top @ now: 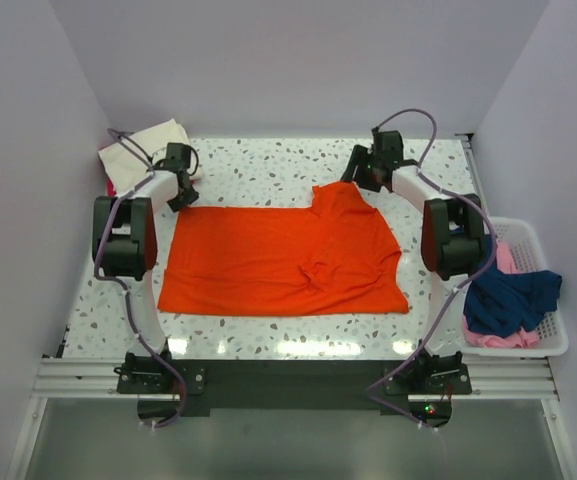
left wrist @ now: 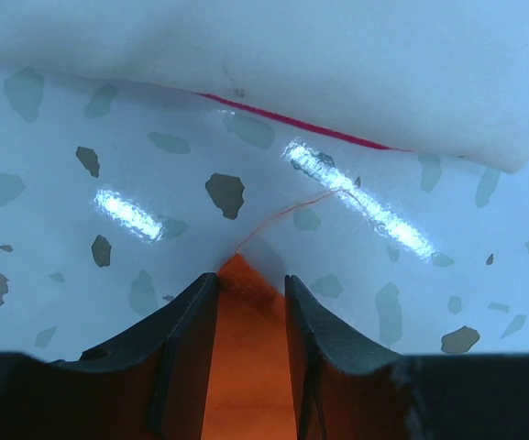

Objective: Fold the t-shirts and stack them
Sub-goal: Fold the tshirt

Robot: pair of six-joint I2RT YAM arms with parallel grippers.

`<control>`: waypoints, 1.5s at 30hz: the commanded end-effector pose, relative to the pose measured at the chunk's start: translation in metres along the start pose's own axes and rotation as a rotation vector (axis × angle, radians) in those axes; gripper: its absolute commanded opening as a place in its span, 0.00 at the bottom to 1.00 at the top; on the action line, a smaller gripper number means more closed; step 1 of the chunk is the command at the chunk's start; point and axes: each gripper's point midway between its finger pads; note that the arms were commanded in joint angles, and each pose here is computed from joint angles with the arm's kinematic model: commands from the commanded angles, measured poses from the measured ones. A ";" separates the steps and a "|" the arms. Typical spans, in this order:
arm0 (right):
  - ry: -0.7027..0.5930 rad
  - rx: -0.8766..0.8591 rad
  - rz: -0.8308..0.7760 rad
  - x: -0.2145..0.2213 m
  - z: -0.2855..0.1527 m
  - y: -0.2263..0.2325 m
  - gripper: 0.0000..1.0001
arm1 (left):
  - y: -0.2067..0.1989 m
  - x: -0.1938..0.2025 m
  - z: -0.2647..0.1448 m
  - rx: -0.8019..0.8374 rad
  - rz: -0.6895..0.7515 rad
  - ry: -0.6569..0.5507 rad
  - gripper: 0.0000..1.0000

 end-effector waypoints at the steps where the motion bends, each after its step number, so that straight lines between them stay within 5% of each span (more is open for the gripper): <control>1: -0.061 -0.017 -0.037 -0.025 0.003 0.007 0.62 | -0.011 -0.015 0.000 0.025 -0.006 -0.021 0.39; 18: 0.020 0.124 -0.070 -0.003 0.051 -0.025 0.62 | -0.002 -0.004 0.012 0.023 -0.001 0.014 0.04; 28: 0.097 0.379 -0.168 0.030 0.059 -0.024 0.54 | -0.004 -0.002 0.013 0.035 -0.003 0.023 0.00; 35: 0.141 0.427 -0.164 0.045 0.064 -0.028 0.32 | -0.007 -0.001 0.014 0.050 -0.007 0.030 0.00; 40: 0.109 0.420 -0.153 0.031 0.058 -0.023 0.07 | -0.009 -0.004 0.011 0.064 -0.013 0.023 0.00; 45: 0.021 0.407 -0.149 -0.008 0.039 -0.016 0.02 | -0.011 -0.012 0.007 0.089 -0.033 0.007 0.00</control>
Point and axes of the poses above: each gripper's point midway between its finger pads, its own z axis out along the fingers, its own y axis along the line the jaws close on, x = y × z, and after that the axes turned 8 degrees about -z, right-handed
